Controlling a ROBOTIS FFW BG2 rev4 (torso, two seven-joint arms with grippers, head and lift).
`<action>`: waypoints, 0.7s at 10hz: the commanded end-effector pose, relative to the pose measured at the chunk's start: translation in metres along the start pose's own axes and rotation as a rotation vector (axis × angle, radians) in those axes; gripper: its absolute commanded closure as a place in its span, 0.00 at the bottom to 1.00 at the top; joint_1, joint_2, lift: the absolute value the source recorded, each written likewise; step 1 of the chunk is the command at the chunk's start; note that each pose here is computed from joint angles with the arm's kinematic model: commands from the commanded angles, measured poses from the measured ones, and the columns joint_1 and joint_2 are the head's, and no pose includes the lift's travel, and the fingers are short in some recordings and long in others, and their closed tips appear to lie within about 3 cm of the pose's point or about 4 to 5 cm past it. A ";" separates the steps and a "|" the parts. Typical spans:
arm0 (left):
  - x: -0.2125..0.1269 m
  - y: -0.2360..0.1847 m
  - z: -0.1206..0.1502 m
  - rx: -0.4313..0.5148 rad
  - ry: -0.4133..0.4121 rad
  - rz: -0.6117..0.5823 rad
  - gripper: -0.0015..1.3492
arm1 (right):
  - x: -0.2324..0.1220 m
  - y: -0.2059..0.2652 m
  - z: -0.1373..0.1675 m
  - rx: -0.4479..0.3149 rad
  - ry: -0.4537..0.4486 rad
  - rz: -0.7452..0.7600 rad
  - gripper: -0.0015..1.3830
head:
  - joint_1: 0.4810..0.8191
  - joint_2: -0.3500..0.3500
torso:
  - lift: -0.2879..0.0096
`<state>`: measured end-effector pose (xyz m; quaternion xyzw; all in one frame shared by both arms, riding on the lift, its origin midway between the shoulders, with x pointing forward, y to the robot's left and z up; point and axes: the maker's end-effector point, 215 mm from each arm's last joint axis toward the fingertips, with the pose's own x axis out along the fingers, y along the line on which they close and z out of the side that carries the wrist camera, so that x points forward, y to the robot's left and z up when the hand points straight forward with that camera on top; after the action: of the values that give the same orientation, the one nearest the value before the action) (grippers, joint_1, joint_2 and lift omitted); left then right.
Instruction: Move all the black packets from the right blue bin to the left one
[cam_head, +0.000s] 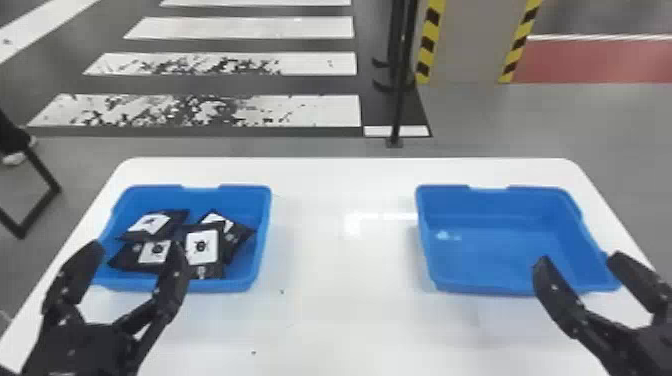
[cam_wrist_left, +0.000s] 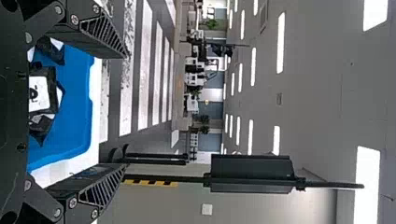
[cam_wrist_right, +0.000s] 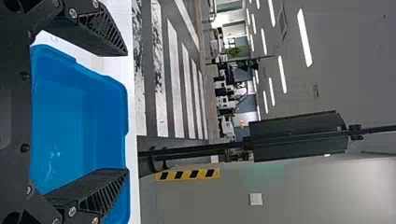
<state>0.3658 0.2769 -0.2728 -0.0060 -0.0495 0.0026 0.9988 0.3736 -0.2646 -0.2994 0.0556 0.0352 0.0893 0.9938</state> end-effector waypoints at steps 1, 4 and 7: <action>0.001 -0.003 0.003 -0.001 -0.011 -0.008 0.16 | 0.001 0.002 0.000 0.003 -0.001 0.005 0.11 | 0.63 0.53 | 0.50; 0.002 -0.003 0.006 -0.001 -0.021 -0.008 0.16 | 0.003 0.004 -0.001 0.009 -0.001 0.011 0.11 | 0.63 0.52 | 0.50; 0.002 -0.004 0.008 -0.002 -0.025 -0.009 0.16 | 0.003 0.004 -0.001 0.008 -0.001 0.012 0.11 | 0.63 0.53 | 0.50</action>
<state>0.3665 0.2729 -0.2651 -0.0065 -0.0621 -0.0018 0.9980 0.3754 -0.2598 -0.3001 0.0597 0.0349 0.0951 0.9931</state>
